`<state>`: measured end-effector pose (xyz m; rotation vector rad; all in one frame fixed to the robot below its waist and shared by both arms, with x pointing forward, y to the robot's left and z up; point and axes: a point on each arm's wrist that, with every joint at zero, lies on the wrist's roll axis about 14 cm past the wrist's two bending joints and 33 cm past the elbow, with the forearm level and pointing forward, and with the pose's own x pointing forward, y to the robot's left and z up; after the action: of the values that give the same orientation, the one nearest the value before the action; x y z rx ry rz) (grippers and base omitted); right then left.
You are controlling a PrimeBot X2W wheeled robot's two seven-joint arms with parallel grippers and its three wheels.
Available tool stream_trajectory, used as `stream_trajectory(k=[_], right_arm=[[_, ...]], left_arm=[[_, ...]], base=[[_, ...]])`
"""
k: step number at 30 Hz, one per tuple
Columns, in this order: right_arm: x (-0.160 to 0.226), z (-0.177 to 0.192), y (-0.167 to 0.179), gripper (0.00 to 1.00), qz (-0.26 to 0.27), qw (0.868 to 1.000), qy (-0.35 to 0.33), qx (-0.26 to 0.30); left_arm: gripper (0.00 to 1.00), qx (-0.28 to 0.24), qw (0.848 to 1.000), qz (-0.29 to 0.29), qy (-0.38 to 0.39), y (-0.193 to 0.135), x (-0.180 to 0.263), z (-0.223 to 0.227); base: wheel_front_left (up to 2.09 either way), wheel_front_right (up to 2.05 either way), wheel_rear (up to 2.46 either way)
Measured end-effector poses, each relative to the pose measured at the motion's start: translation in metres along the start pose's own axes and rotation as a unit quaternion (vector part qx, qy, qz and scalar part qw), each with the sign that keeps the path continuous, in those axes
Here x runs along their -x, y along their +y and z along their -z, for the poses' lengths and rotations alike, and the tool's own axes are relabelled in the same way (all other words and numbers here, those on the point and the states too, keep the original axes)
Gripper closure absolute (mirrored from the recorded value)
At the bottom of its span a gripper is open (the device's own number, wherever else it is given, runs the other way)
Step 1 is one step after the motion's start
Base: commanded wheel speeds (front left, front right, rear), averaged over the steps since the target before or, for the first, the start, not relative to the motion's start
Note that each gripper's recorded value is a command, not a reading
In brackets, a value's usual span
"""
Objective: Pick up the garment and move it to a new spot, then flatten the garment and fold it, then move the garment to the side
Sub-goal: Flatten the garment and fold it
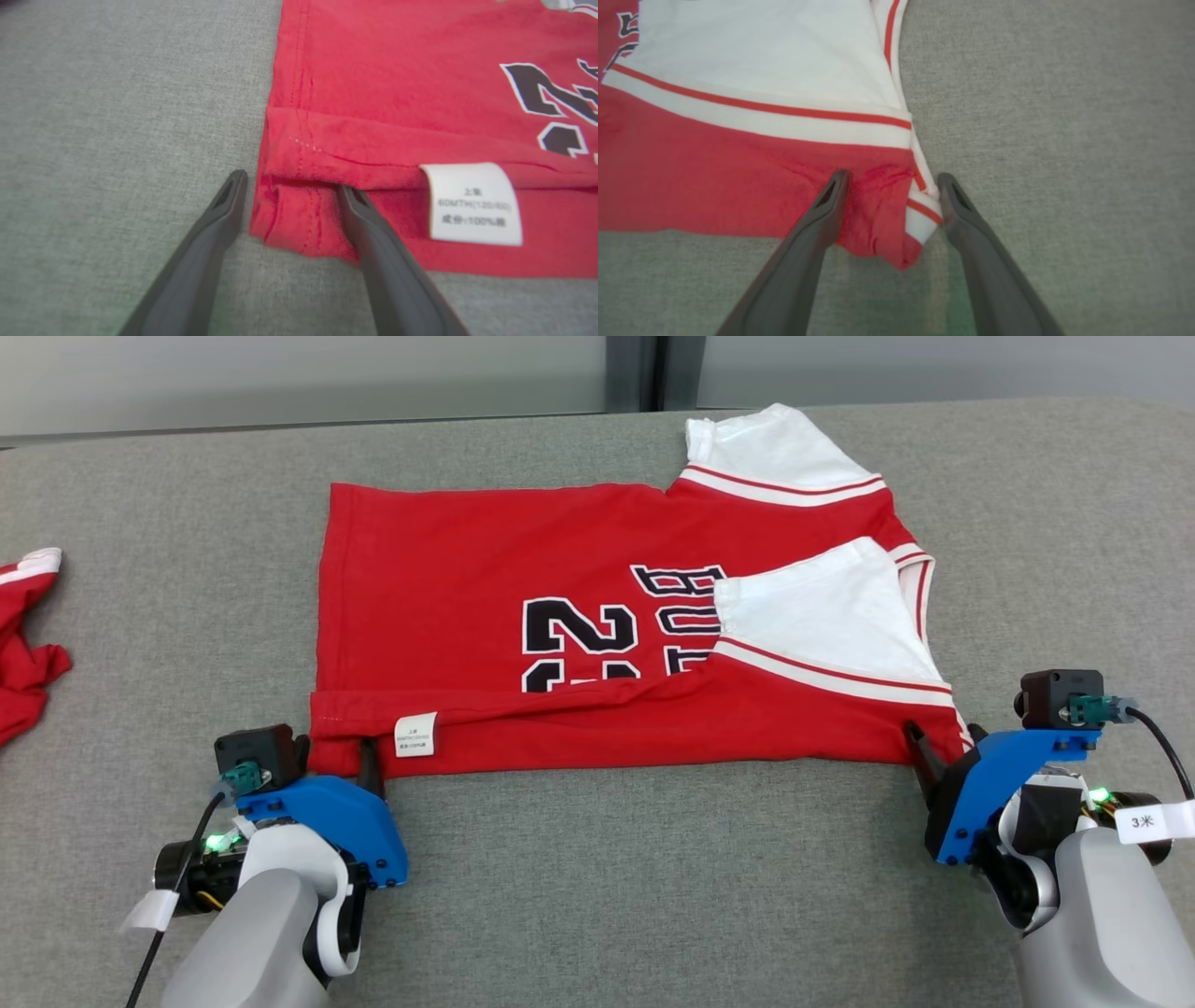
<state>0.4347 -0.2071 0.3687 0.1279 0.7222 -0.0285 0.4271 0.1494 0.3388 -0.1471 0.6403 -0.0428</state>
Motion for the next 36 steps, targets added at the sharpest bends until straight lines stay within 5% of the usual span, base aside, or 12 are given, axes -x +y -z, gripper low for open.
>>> stream_trajectory(k=[2,3,4,5,6,23,36], right_arm=[[-0.004,0.004,0.004,0.0,-0.004,1.0,0.013,0.005],[-0.006,0.006,0.006,0.0,-0.007,1.0,0.02,0.006],[-0.007,0.007,0.007,0.53,-0.009,1.0,0.024,0.007],[-0.007,0.009,0.008,0.65,-0.01,1.0,0.028,0.009],[-0.008,0.01,0.01,1.0,-0.012,0.999,0.033,0.01],[0.044,0.002,0.008,1.0,-0.026,0.999,-0.015,-0.026],[0.092,0.044,-0.005,1.0,-0.023,0.998,0.008,-0.06]], left_arm=[[0.0,0.003,1.0,0.005,0.014,-0.001,-0.001,0.005],[0.16,0.008,1.0,0.007,0.017,-0.002,-0.001,0.006],[0.73,0.01,1.0,0.008,0.021,-0.002,-0.001,0.007],[1.0,0.012,1.0,0.011,0.024,-0.003,-0.001,0.007],[1.0,0.017,0.999,0.015,0.027,-0.004,-0.001,0.008],[1.0,0.052,0.998,0.019,-0.026,0.002,0.04,-0.002],[1.0,0.057,0.997,-0.01,0.048,0.01,0.101,0.053]], base=[[0.0,0.0,0.0],[0.0,0.0,0.0],[0.0,0.0,0.0],[0.0,0.0,0.0],[0.0,0.0,0.0],[0.0,0.0,0.0],[0.0,0.0,0.0]])
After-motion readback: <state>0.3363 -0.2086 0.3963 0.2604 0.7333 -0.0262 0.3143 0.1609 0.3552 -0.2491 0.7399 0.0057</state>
